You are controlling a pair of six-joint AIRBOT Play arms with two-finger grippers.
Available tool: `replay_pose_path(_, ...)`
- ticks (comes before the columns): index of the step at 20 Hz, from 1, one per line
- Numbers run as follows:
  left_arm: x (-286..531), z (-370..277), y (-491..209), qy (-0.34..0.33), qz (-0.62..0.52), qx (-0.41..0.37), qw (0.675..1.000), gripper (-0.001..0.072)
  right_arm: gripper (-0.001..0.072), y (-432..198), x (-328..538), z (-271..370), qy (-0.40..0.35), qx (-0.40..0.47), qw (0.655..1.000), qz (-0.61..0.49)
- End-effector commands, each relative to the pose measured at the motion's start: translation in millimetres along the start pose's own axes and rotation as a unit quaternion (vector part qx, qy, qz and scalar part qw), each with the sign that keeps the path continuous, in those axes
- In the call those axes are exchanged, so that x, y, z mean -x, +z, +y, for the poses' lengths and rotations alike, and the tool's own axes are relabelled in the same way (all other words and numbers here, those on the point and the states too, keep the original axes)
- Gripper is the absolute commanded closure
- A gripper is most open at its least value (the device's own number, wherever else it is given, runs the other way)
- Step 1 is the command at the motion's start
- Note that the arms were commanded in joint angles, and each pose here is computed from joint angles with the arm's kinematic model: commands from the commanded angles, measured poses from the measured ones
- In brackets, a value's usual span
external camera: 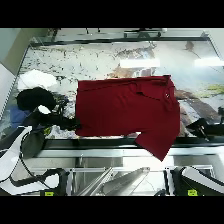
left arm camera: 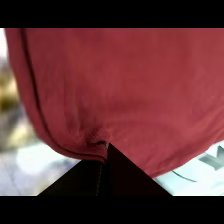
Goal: Fold the shirts.
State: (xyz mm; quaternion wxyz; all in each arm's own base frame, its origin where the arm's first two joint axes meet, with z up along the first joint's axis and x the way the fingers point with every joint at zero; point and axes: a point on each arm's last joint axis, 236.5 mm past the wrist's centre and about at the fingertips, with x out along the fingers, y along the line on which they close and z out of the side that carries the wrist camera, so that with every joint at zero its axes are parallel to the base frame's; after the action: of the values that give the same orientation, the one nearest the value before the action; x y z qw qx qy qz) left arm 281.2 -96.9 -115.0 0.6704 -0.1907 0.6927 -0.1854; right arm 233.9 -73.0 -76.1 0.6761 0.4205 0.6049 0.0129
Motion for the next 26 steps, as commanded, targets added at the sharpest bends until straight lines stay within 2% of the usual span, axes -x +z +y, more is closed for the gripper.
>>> replay_pose_path(1, 13.1, -24.9, 13.3, -0.038, -0.012, -0.012, 0.999, 0.0685, 0.0226, -28.6, -27.8, -5.7, 0.001, -0.02, 0.999, 0.032)
replay_pose_path(9, 15.9, -26.3, 16.5, -0.038, -0.015, -0.016, 0.999, 0.0685, 0.0228, -66.7, -75.0, 11.9, -0.028, 0.026, 0.993, 0.115)
replay_pose_path(12, 15.9, -26.6, 15.9, -0.039, -0.013, -0.016, 0.999, 0.0685, 0.0235, -69.7, -80.3, 25.3, -0.01, 0.038, 0.992, 0.122)
replay_pose_path(13, 15.9, -26.6, 16.0, -0.039, -0.014, -0.017, 0.999, 0.0685, 0.0327, -72.2, -79.5, 31.5, 0.003, 0.039, 0.991, 0.128)
replay_pose_path(16, 16.1, -25.9, 16.2, -0.038, -0.014, -0.016, 0.999, 0.0685, 0.0693, -82.1, -75.1, 43.2, 0.028, 0.043, 0.987, 0.15)
replay_pose_path(22, 27.7, -13.7, 11.9, -0.05, -0.009, 0.01, 0.999, 0.0685, 0.0692, -58.5, -55.3, 44.3, 0.035, 0.026, 0.992, 0.116)
replay_pose_path(26, 50.1, -1.2, 16.9, -0.063, -0.019, 0.021, 0.998, 0.0685, 0.0692, -18.7, -22.7, 67.2, 0.066, 0.033, 0.995, 0.065)
